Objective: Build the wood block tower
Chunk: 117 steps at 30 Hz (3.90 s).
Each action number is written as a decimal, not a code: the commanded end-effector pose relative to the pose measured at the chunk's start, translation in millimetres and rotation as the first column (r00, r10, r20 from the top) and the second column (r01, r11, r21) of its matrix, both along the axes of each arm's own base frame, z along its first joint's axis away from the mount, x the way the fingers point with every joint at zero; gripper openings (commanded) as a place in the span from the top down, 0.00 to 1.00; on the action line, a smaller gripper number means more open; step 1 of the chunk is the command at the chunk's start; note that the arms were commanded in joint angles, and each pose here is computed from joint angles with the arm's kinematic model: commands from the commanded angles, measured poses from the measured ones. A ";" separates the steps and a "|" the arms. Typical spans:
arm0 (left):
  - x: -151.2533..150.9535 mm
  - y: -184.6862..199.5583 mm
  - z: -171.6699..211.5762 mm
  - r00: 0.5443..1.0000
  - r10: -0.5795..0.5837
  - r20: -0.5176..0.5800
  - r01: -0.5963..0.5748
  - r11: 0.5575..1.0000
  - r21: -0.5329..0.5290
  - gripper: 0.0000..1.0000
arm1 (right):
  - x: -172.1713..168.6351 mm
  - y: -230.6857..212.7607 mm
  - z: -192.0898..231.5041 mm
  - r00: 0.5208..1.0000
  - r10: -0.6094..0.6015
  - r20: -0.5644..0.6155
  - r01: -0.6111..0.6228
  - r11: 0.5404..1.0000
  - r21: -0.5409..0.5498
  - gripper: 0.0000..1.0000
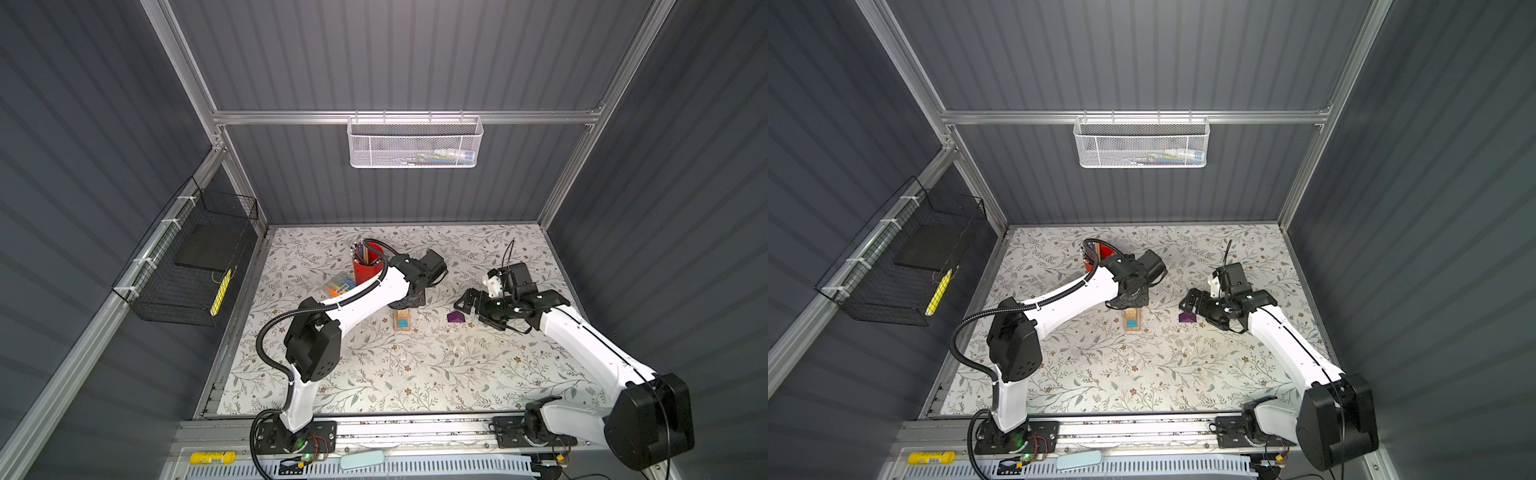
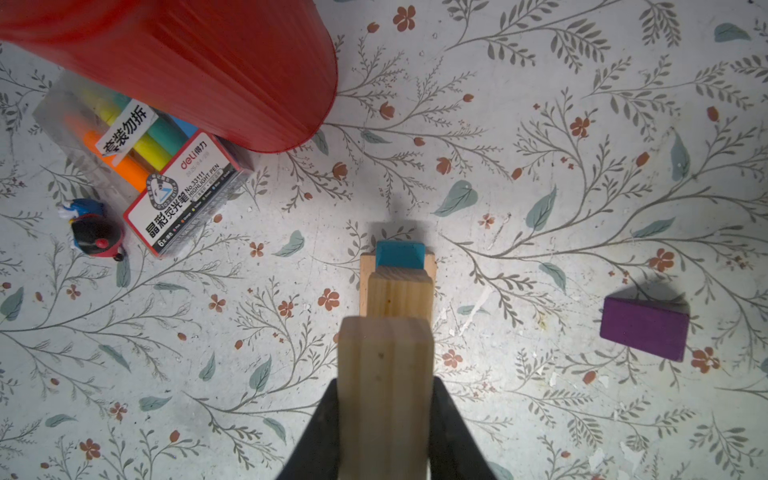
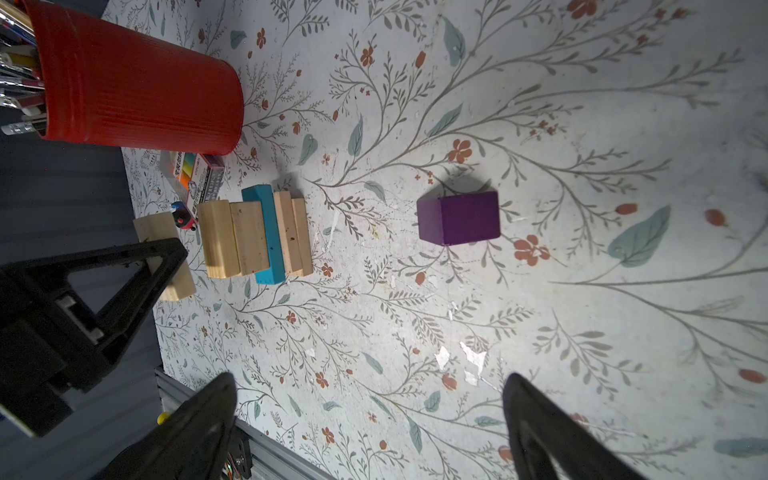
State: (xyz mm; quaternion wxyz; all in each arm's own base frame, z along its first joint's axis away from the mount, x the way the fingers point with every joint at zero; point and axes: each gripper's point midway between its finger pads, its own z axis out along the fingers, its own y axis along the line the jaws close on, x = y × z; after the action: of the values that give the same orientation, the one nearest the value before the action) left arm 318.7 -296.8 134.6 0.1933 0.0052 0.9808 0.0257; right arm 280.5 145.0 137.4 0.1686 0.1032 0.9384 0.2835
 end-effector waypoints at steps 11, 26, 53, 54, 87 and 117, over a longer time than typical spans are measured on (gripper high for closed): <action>6.8 2.2 -15.9 1.000 -0.010 -0.030 0.010 1.000 0.012 0.83 | -0.9 -3.2 -1.8 1.000 -0.012 -0.018 0.012 1.000 0.004 0.01; 4.0 1.1 -27.9 0.997 -0.030 -0.069 0.031 0.999 0.020 0.80 | -0.4 -5.5 -4.8 1.000 -0.020 -0.024 0.021 1.000 0.004 0.01; 1.7 -1.3 -36.9 0.994 -0.046 -0.098 0.048 0.999 0.012 0.59 | -1.1 -7.3 -6.8 0.999 -0.025 -0.029 0.025 1.000 0.004 0.01; 1.3 -1.4 -37.9 0.994 -0.048 -0.101 0.049 0.999 0.010 0.59 | -1.4 -7.4 -7.5 0.999 -0.025 -0.031 0.026 1.000 0.003 0.01; 1.4 1.1 -26.7 0.993 -0.084 -0.082 0.084 0.996 -0.008 0.50 | 3.4 -12.2 -5.1 1.000 -0.019 -0.015 0.018 0.999 -0.030 0.01; -8.1 39.0 65.4 0.943 -0.063 0.328 0.141 0.965 -0.220 0.06 | 105.8 28.1 -65.2 0.990 0.138 -0.014 -0.139 0.989 -0.050 0.01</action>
State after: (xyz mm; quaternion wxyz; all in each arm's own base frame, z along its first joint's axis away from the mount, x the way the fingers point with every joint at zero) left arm 303.5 -257.5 185.1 0.3162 0.0296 0.9443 -0.0866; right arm 378.3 163.2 69.0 0.1386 0.0542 0.9552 0.2557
